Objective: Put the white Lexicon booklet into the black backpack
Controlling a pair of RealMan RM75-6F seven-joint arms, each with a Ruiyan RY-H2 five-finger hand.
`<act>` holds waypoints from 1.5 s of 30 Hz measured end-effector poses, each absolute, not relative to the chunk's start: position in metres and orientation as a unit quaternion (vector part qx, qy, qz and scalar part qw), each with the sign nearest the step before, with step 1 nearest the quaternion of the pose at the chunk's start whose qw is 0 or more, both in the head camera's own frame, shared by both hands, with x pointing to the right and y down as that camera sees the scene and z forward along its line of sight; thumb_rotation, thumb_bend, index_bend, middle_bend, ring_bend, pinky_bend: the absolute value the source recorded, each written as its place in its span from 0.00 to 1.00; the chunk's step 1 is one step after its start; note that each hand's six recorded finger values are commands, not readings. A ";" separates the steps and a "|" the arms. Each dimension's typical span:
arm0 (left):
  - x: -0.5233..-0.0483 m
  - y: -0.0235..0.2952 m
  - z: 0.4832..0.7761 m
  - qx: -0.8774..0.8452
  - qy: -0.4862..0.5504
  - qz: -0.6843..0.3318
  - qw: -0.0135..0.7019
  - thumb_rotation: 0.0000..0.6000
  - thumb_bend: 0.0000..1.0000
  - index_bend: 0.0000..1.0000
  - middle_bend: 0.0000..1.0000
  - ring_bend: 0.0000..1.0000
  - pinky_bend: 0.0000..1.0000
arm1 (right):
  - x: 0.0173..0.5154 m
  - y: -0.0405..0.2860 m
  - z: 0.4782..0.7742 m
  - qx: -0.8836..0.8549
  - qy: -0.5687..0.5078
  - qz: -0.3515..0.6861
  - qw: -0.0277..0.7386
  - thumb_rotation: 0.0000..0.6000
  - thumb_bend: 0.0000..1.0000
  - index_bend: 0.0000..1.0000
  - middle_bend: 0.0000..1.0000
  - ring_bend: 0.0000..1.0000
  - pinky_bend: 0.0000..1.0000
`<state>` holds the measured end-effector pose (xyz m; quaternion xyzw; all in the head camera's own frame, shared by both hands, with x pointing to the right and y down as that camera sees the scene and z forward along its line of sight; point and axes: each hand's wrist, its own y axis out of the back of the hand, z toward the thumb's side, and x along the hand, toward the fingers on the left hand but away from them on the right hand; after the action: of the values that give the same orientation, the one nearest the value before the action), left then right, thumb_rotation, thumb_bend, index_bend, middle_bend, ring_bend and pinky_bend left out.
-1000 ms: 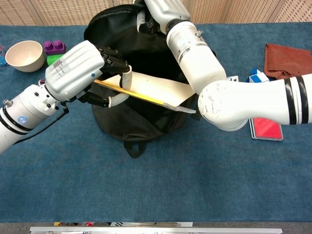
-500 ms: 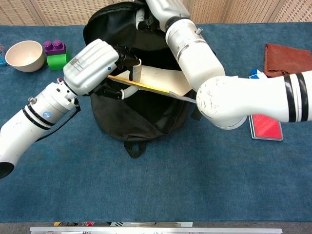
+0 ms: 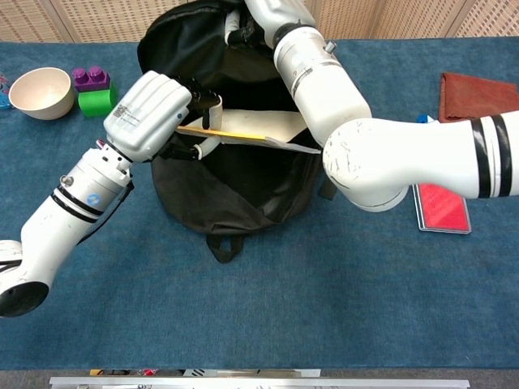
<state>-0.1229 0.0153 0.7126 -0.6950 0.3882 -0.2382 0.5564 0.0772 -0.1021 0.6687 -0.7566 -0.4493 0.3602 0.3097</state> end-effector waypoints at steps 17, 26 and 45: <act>-0.124 0.013 0.728 -0.631 0.433 -0.304 0.568 1.00 0.34 0.65 0.61 0.48 0.52 | 0.077 -0.103 0.667 -0.759 -0.456 0.362 0.292 1.00 0.91 0.89 0.77 0.76 0.93; -0.121 0.015 0.732 -0.617 0.435 -0.316 0.575 1.00 0.34 0.65 0.62 0.48 0.52 | 0.076 -0.104 0.666 -0.760 -0.460 0.360 0.285 1.00 0.91 0.89 0.77 0.76 0.93; -0.084 0.021 0.740 -0.611 0.406 -0.285 0.617 1.00 0.34 0.65 0.62 0.48 0.52 | 0.069 -0.101 0.669 -0.766 -0.460 0.358 0.271 1.00 0.91 0.89 0.77 0.76 0.93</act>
<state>-0.0841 0.0208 0.7398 -0.6109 0.4063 -0.2855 0.6166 0.0688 -0.1009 0.6687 -0.7662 -0.4602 0.3576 0.2707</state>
